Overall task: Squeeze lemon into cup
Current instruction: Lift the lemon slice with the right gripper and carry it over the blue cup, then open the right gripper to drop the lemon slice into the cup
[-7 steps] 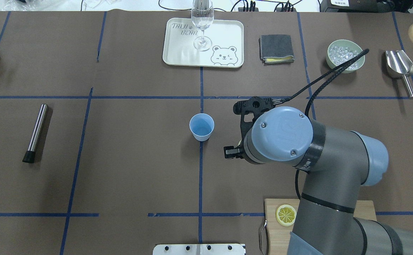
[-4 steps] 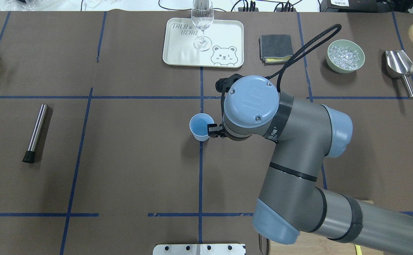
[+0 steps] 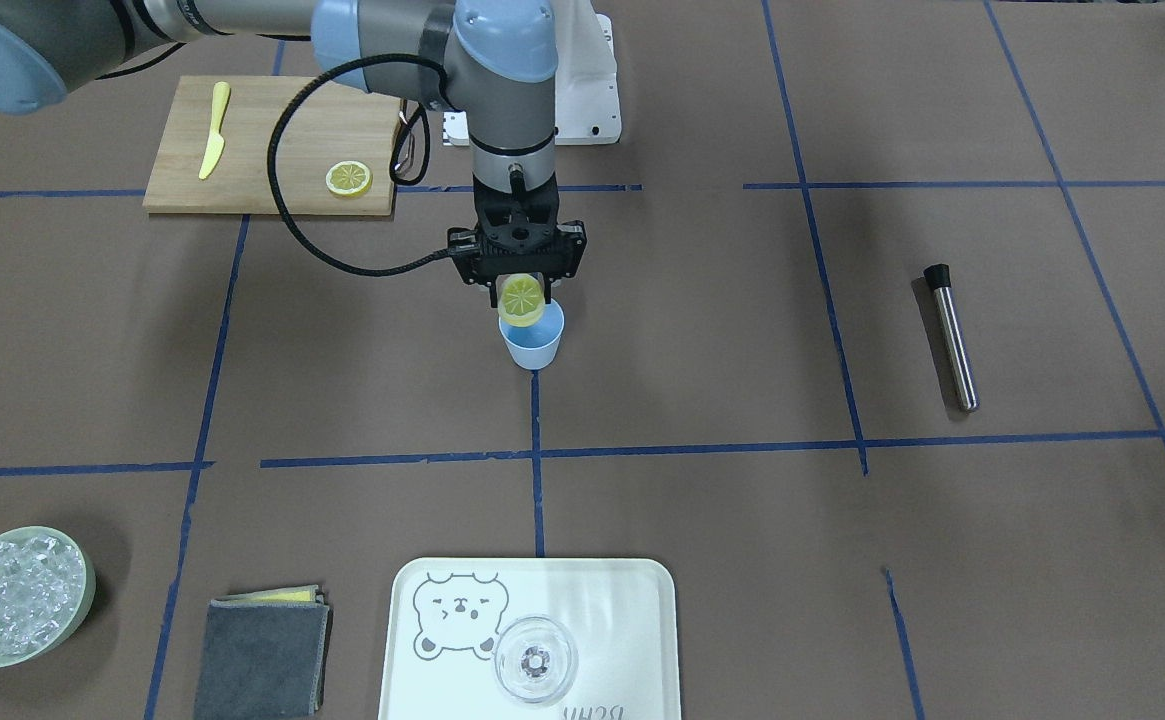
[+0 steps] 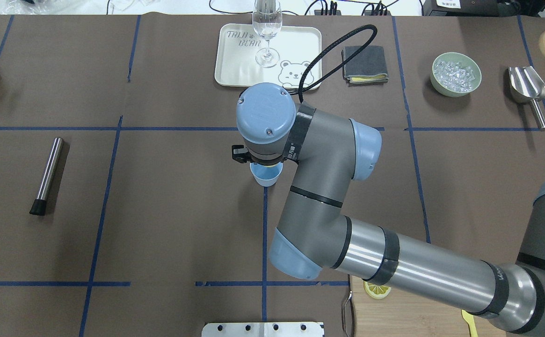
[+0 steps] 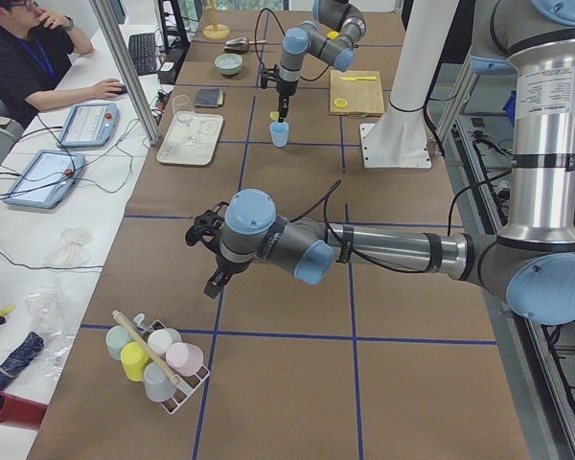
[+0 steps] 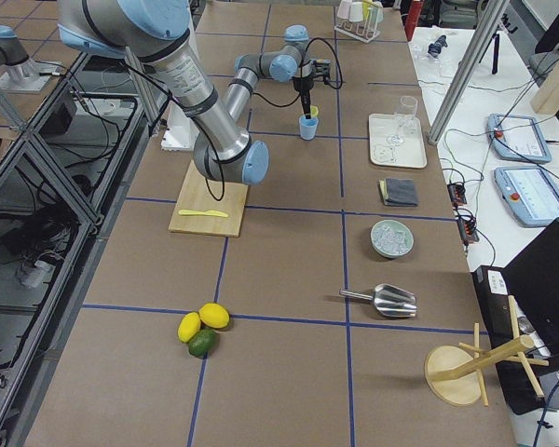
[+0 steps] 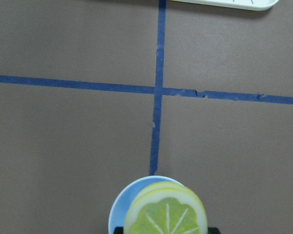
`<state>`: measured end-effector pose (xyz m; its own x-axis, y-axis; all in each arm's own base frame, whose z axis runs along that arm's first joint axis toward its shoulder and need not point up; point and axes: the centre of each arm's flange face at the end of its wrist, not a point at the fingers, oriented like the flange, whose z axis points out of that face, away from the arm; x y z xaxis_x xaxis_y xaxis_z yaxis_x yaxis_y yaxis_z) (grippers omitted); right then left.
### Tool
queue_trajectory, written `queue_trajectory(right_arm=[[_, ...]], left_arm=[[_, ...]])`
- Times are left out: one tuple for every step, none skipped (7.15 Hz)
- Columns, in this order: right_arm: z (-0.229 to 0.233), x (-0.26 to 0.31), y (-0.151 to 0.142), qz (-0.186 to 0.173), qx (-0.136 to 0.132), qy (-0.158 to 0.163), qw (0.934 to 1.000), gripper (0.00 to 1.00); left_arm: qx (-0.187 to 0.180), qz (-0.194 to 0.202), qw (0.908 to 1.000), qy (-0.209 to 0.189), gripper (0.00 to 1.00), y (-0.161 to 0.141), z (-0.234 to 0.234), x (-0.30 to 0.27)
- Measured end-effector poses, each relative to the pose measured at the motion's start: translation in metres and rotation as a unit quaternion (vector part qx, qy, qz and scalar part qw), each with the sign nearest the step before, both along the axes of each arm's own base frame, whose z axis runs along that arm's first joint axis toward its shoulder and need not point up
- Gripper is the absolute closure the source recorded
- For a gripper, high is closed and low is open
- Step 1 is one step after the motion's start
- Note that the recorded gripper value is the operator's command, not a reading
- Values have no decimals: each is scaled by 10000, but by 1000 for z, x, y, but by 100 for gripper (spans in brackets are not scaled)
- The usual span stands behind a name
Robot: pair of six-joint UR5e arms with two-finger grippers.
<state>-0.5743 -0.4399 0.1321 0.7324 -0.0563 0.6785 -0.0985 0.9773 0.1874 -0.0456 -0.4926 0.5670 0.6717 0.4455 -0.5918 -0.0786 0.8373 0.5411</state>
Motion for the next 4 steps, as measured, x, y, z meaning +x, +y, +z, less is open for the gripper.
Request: queue_trajectory(right_arm=[[1, -7, -4, 3, -14, 18, 10000, 38], [3, -9, -5, -11, -43, 38, 10000, 30], [5, -10, -4, -38, -74, 45, 10000, 15], [6, -10, -3, -60, -89, 44, 9999, 1]], left_arm=[[-2, 0, 10000, 0, 0, 0, 0, 0], [-2, 0, 10000, 0, 0, 0, 1, 0], [0, -1, 10000, -1, 0, 0, 1, 0], [1, -1, 10000, -2, 0, 1, 1, 0]])
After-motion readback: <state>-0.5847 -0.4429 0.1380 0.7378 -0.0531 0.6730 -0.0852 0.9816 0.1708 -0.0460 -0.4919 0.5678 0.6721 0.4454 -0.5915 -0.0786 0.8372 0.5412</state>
